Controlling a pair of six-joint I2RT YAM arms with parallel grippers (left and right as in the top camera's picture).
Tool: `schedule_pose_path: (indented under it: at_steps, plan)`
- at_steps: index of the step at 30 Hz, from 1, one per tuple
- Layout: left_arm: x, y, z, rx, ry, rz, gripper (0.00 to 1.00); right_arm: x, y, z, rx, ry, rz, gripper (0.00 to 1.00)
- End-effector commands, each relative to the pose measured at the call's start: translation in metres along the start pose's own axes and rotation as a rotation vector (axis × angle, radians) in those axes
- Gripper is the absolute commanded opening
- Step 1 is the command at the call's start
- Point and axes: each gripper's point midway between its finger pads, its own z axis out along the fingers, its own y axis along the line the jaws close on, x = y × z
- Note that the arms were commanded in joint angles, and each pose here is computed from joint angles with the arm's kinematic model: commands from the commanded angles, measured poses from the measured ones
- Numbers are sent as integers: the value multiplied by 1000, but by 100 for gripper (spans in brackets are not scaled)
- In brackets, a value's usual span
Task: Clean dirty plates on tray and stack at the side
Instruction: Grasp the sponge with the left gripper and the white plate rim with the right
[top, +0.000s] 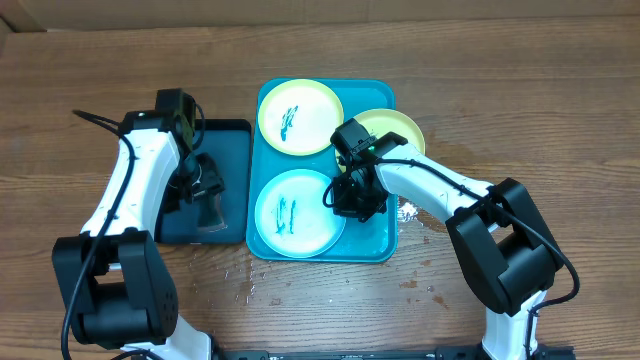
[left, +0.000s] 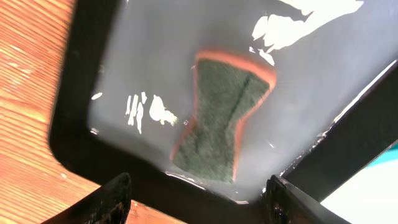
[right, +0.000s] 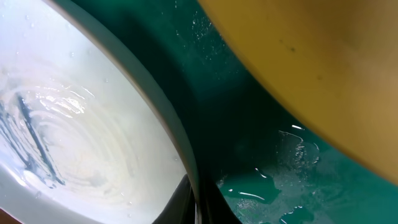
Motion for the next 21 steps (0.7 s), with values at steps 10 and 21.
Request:
schedule_pose_path:
  at_steps: [10,21]
  plan:
    - [17,-9,86,-9,125,21,4,2,-15,7,65,9,29,5]
    - [-5,-29,-26,125,2,148,4,-20,-25,2,34,-48,199,4]
